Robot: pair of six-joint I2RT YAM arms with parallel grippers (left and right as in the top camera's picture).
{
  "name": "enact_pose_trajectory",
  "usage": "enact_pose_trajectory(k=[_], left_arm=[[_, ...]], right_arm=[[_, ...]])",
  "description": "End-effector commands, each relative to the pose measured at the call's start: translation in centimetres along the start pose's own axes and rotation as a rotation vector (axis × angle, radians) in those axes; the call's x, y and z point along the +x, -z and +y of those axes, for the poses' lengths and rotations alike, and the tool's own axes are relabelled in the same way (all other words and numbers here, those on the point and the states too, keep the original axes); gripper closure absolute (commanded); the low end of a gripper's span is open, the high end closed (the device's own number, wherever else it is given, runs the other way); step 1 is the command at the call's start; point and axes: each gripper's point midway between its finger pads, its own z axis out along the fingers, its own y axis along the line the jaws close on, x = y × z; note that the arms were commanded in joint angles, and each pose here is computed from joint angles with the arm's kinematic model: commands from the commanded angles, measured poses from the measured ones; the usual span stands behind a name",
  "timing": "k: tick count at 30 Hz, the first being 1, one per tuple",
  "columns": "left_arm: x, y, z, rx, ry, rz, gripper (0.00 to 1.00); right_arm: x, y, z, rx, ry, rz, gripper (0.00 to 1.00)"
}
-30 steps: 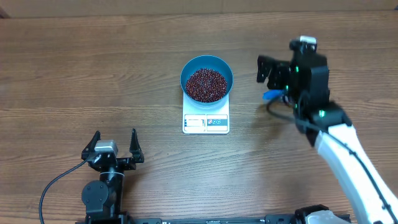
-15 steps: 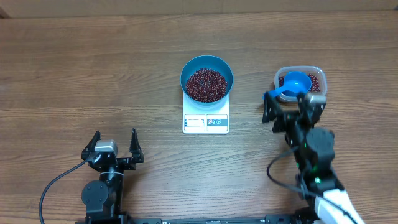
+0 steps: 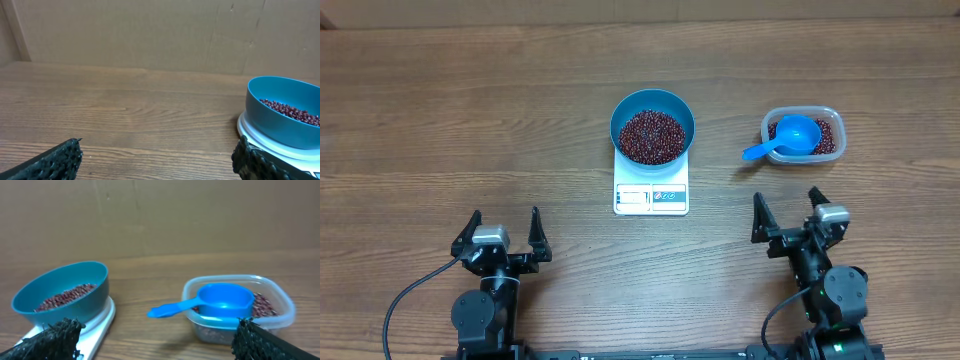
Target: Scoop item into bowl and weigh 150g on scale
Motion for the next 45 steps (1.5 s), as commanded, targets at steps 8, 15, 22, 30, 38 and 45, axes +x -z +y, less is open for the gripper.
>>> enact_pose_trajectory(k=[8,15,22,30,38,45], left_arm=[[0.0,0.0,-0.4,0.022,-0.013,-0.004,0.0],[0.0,0.0,-0.4,0.022,-0.013,-0.004,0.01],[0.0,0.0,-0.4,0.022,-0.013,-0.004,0.01],[0.0,0.0,-0.4,0.022,-0.013,-0.004,0.0],[0.0,0.0,-0.4,0.022,-0.013,-0.004,0.01],[0.0,0.0,-0.4,0.022,-0.013,-0.004,0.01]], right_arm=[[-1.0,1.9,-2.2,0.081,0.077,-0.066,0.0],[-0.9,2.0,-3.2,0.109,0.074,-0.06,0.0],[-1.0,2.1,-3.6,0.127,0.073,-0.062,0.0],[-1.0,2.1,-3.7,0.13,0.073,-0.062,0.0],[-1.0,2.1,-3.7,0.134,0.072,-0.062,0.0],[-1.0,2.1,-3.7,0.134,0.072,-0.062,0.0]])
